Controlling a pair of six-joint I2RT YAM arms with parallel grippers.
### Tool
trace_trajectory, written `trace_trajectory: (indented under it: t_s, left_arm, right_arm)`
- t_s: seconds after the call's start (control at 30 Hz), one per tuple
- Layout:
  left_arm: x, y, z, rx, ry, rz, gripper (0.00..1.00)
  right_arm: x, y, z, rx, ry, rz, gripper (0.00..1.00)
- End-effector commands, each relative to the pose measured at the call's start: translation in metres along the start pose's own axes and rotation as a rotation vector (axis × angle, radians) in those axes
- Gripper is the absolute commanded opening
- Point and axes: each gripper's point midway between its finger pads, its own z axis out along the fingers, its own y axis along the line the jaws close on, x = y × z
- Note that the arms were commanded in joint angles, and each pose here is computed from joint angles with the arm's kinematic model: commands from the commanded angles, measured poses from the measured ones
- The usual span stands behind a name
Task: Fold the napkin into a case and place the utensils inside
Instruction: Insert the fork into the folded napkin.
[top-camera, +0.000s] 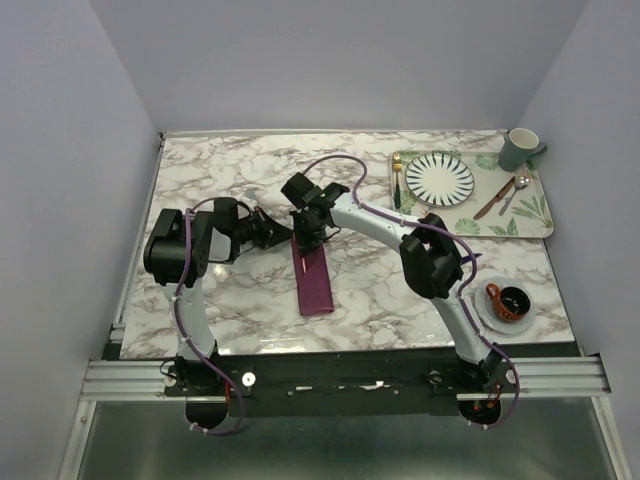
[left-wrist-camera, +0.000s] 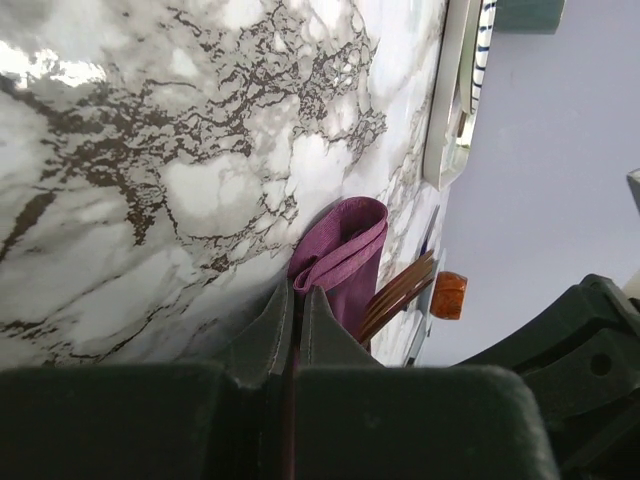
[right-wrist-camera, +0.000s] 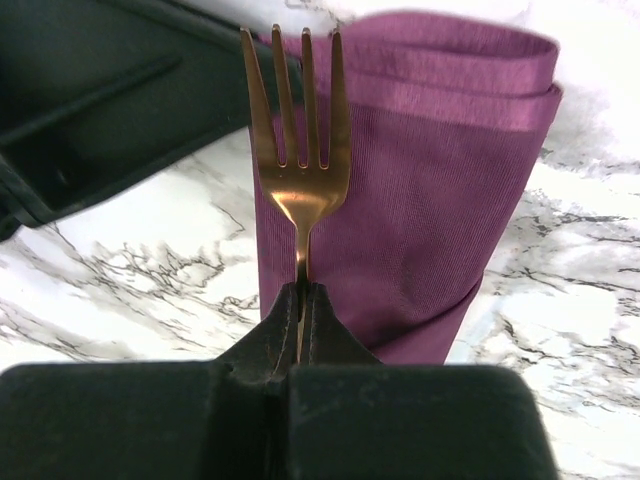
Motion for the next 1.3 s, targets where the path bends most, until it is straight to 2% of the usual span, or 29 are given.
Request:
trace_trajectory:
  t_s: [0.0,0.33,0.43,0.47,0.57,0.67,0.83,0.93,1.07,1.13,1.27]
  left_arm:
    - [-0.016,0.010,0.006,-0.025,-0.052,0.012,0.00]
    - [-0.013,0.015,0.005,-0.035,-0.051,0.012,0.00]
    - [-0.014,0.013,0.005,-0.033,-0.053,0.015,0.00]
    - [-0.014,0.013,0.006,-0.031,-0.053,0.016,0.00]
    - [-0.014,0.013,0.005,-0.032,-0.052,0.015,0.00]
    - [-0.012,0.014,0.005,-0.034,-0.048,0.014,0.00]
    - [-0.012,0.015,0.005,-0.033,-0.047,0.017,0.00]
    - [-0.013,0.013,0.006,-0.031,-0.049,0.019,0.00]
    - [-0.014,0.014,0.005,-0.036,-0.054,0.021,0.00]
    - [-0.013,0.013,0.005,-0.035,-0.053,0.024,0.03]
    - [-0.017,0.009,0.004,-0.033,-0.064,0.037,0.21]
  right_arm:
    - [0.014,0.009,-0.011,-0.037,0.045,-0.001,0.01]
    - [0.019,0.004,-0.012,-0.029,0.052,0.010,0.01]
    - [0.020,0.004,-0.011,-0.028,0.057,0.011,0.04]
    - [0.019,0.004,-0.011,-0.027,0.055,0.012,0.11]
    - [0.018,0.003,-0.012,-0.024,0.049,0.012,0.22]
    - [0.016,0.003,-0.014,-0.017,0.034,0.011,0.28]
    - [0.010,0.002,-0.020,-0.006,0.005,0.012,0.33]
    - [0.002,0.004,-0.026,-0.006,-0.028,0.008,0.40]
    - [-0.014,0.008,-0.035,-0.020,-0.087,-0.016,0.43]
    - [-0.020,0.013,-0.040,-0.035,-0.109,-0.026,0.47]
    - [-0.038,0.017,-0.054,-0.045,-0.182,-0.060,0.56]
